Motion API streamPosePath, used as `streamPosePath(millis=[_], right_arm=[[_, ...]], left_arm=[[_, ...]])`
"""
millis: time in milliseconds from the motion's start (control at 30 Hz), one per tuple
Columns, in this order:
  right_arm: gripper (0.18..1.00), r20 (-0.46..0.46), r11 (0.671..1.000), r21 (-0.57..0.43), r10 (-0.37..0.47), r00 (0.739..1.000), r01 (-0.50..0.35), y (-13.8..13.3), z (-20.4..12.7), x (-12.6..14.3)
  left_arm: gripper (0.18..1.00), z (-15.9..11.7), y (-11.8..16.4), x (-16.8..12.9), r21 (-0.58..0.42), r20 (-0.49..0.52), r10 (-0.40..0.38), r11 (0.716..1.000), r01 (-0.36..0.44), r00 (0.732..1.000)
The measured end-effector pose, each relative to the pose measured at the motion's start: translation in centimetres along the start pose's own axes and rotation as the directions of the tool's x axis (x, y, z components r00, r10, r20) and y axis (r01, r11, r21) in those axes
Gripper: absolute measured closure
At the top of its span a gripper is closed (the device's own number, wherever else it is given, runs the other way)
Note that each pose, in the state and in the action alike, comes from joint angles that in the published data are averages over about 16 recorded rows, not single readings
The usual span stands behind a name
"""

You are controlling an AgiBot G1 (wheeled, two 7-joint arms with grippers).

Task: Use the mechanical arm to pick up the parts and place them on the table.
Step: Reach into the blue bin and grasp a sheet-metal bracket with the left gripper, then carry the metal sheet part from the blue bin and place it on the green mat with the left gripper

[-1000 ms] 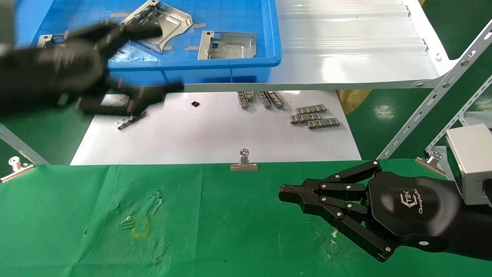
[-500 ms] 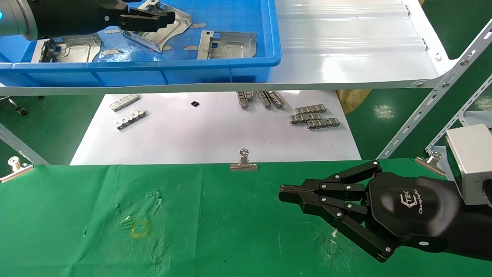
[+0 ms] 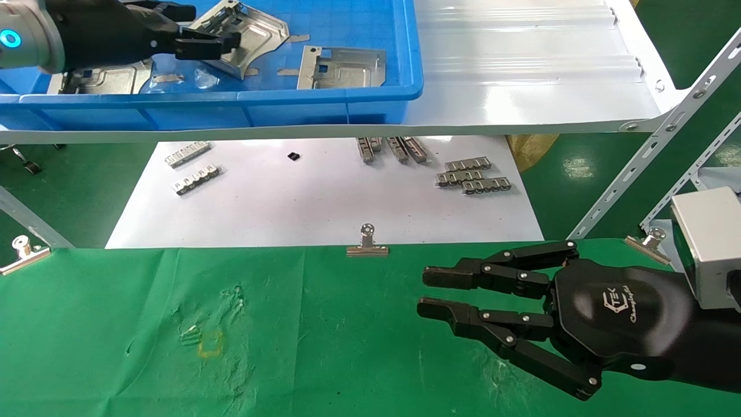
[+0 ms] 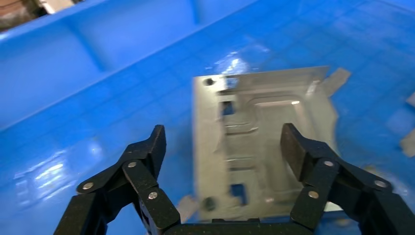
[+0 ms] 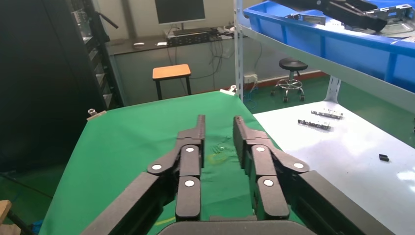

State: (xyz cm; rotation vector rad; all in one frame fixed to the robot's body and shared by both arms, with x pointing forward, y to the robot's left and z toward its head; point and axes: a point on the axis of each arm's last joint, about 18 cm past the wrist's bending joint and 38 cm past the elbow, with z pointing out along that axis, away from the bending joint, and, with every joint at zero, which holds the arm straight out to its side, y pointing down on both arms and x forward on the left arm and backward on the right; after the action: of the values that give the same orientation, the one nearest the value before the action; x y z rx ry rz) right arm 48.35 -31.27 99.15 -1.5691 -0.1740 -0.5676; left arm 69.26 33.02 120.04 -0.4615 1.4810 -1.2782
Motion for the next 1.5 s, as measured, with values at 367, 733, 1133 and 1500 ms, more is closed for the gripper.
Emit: streamPosePath(millis=[367,733,1133,1500], right_arm=[[0.701,0.000,1.000,0.000,0.000,1.000,0.000,0.0,0.0,0.0],[0.432,0.000,1.000,0.000,0.000,1.000,0.000,0.0,0.0,0.0],[0.241,0.000,1.000,0.000,0.000,1.000,0.000,0.0,0.0,0.0],[0.183,0.000,1.000,0.000,0.000,1.000,0.000,0.0,0.0,0.0]], left_arm=[[0.471,0.0,0.3,-0.7,-0.008,0.040,-0.015,1.000,0.015,0.999],[0.740,-0.5,0.1,-0.9,0.021,0.032,-0.030,0.999,0.029,0.999],[0.901,-2.4,-1.9,-1.1,0.148,-0.025,-0.021,0.989,0.024,0.999],[0.913,-7.3,-3.5,3.2,0.293,-0.329,0.146,0.955,-0.046,0.933]])
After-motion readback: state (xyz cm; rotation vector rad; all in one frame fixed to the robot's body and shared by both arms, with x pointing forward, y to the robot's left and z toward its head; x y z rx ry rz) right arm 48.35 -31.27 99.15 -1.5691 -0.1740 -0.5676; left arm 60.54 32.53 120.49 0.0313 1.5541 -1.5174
